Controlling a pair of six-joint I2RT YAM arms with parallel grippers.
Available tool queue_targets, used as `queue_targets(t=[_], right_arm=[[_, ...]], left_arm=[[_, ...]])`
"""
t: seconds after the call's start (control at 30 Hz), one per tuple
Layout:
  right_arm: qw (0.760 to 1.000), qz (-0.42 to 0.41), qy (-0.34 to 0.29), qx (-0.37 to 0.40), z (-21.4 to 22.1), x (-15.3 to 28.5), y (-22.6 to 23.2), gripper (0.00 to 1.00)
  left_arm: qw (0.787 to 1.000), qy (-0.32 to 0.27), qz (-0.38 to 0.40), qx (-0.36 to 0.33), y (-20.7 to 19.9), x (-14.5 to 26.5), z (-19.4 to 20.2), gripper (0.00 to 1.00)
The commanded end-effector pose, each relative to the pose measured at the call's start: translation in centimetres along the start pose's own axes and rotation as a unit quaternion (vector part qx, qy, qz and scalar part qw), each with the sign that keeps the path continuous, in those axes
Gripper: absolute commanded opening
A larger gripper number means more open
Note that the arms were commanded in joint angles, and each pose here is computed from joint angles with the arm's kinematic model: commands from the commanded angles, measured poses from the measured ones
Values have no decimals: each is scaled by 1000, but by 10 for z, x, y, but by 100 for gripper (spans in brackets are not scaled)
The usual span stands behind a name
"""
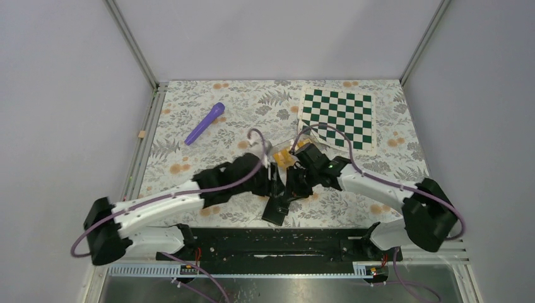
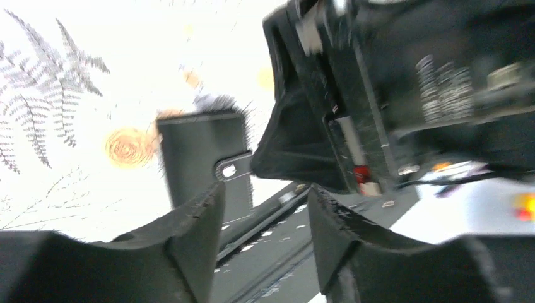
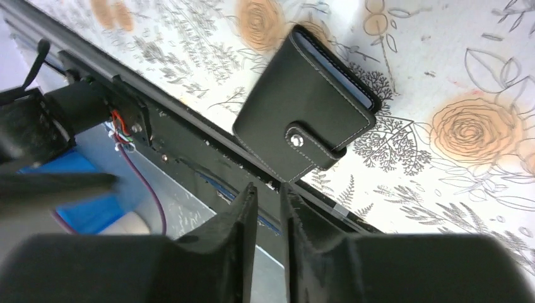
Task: Put the credit cards into the card holder
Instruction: Close the card holder at the center of the board, then reset both arms
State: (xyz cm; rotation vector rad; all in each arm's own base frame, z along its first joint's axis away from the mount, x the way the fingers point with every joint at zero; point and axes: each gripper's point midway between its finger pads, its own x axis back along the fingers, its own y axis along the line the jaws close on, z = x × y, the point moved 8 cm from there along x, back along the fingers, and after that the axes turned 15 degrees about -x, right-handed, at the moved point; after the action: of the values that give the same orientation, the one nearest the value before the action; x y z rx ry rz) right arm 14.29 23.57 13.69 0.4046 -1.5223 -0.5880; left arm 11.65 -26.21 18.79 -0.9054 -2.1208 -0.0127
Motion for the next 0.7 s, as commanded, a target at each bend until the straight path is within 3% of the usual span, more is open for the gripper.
queue_targets(t=[0.0, 0.23, 0.37, 0.47, 0.57, 0.67], right_arm=[[997, -16, -75, 23, -11, 34, 11, 36], [986, -40, -149, -55, -45, 74, -24, 98], [978, -24, -183, -98, -62, 91, -55, 99], [971, 3, -209, -112, -74, 105, -73, 99], [958, 65, -257, -110, -87, 121, -91, 100], [930, 139, -324, -104, -96, 136, -108, 99]], left_arm=[[987, -109, 74, 94, 16, 35, -37, 60], [937, -189, 165, 241, 79, 53, -40, 89], [911, -227, 166, 302, 125, 56, -29, 96], [904, -231, 132, 335, 162, 58, -18, 98], [908, -218, 49, 353, 199, 66, -7, 99], [912, -210, -64, 346, 229, 81, -1, 99]])
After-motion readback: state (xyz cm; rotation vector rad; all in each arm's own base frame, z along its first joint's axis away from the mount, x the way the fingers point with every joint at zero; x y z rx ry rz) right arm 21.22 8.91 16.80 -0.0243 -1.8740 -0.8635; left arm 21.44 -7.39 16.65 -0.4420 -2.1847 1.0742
